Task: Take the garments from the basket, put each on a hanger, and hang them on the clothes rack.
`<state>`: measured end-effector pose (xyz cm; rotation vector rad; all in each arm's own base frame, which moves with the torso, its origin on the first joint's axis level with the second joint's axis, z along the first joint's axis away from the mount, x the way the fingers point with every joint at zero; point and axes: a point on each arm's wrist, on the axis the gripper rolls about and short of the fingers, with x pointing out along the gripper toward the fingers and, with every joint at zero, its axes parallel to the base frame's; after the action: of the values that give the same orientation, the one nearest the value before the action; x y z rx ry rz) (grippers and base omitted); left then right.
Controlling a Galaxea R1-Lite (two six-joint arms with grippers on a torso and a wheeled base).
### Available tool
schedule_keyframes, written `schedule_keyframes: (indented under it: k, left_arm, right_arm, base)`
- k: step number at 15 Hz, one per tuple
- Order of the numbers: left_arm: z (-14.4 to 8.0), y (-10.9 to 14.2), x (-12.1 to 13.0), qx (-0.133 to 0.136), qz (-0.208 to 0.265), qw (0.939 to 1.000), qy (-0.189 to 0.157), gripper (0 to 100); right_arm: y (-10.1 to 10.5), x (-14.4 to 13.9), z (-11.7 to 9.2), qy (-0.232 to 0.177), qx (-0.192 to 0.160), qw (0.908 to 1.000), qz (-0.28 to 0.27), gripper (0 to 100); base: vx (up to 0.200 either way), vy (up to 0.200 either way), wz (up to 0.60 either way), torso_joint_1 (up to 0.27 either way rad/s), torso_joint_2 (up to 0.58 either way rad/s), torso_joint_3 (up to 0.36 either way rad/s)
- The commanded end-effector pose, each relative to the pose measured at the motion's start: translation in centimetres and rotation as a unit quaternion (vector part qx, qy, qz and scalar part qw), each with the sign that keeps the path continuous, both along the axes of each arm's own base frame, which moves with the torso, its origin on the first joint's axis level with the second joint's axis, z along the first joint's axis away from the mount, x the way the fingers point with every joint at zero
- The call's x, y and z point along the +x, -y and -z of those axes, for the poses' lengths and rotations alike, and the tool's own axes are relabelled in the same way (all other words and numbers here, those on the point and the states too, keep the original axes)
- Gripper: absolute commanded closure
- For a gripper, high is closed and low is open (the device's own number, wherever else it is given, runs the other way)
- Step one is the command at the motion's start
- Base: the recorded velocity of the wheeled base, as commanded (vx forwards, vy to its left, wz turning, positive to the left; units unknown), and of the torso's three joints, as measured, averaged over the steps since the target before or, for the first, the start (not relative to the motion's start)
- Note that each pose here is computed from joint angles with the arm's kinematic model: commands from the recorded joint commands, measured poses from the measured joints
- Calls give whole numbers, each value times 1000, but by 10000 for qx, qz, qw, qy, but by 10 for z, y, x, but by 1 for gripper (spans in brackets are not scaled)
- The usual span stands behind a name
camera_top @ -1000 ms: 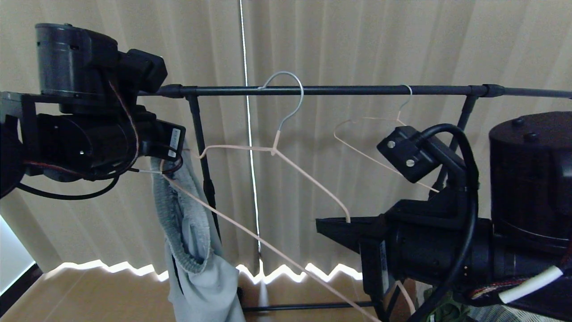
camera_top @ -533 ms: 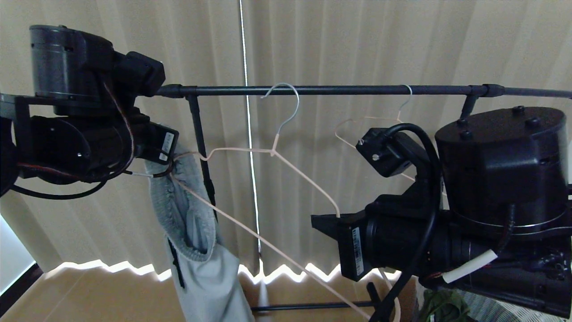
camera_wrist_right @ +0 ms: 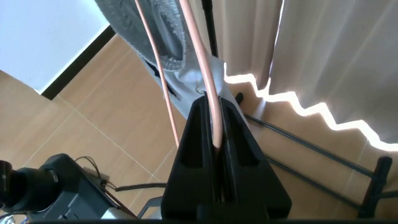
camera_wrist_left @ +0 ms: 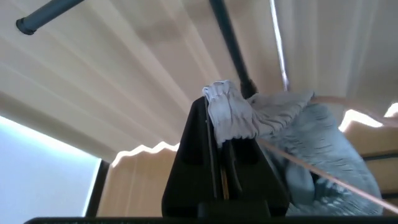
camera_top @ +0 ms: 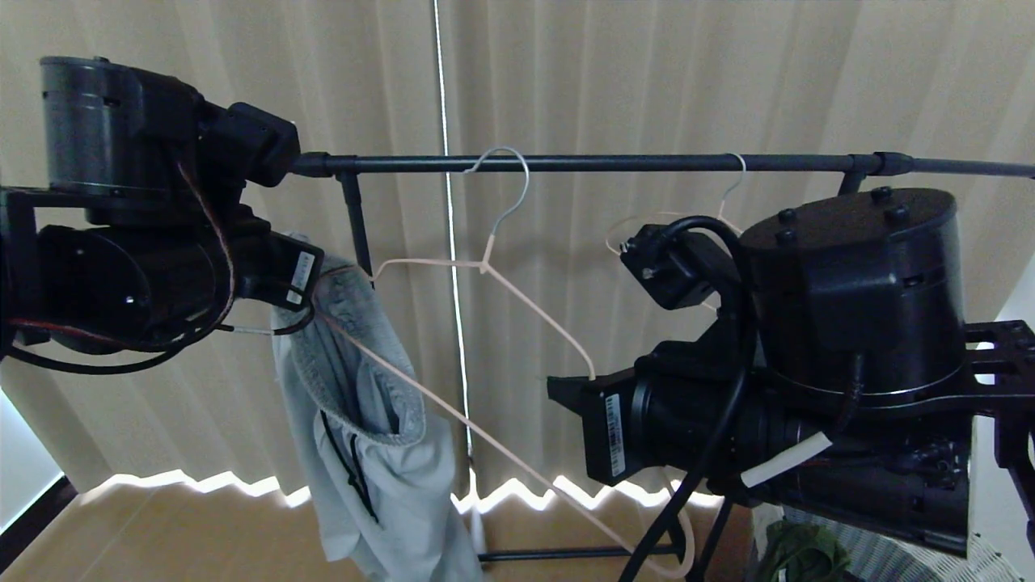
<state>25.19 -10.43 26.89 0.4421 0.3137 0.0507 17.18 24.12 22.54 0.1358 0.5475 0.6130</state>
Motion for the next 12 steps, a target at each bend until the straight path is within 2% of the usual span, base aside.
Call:
schedule_keyframes:
  k: [1, 3, 5, 7, 9, 10, 11, 12]
  left_arm:
    - [-3, 10, -9, -98, 288, 9995, 45, 100]
    - [-6, 20, -17, -162, 646, 9978, 48, 100]
    - [-7, 25, -20, -180, 775, 9968, 63, 100]
    - [-11, 35, -32, -277, 1232, 9919, 108, 100]
    - [-19, 35, -42, -530, 2072, 9768, 99, 100]
    - [-20, 36, -43, -582, 2267, 9722, 89, 100]
    - [-20, 36, -44, -607, 2376, 9694, 80, 100]
    - [-21, 37, -46, -667, 2583, 9637, 68, 100]
  right_arm:
    - [-4, -2, 2, -21, -17, 10000, -65, 100]
    - [-5, -2, 3, -37, -23, 10000, -84, 100]
    - [-6, -2, 5, -54, -48, 9999, -84, 100]
    - [-5, -2, 6, -67, -79, 9999, -87, 100]
    - [-8, 0, 12, -112, -163, 9998, -101, 100]
    - [-8, 0, 16, -142, -230, 9996, -108, 100]
    - [-7, -1, 19, -66, -275, 9995, -165, 100]
    - [-7, -1, 25, 90, -313, 9990, -296, 100]
  base:
    - [0, 0, 0, 0, 0, 0]
    - [0, 0, 0, 0, 0, 0]
    - [0, 0, 0, 0, 0, 0]
    - [0, 0, 0, 0, 0, 0]
    - [0, 0, 0, 0, 0, 0]
    - [0, 0, 0, 0, 0, 0]
    - [0, 0, 0, 0, 0, 0]
    - [0, 0, 0, 0, 0, 0]
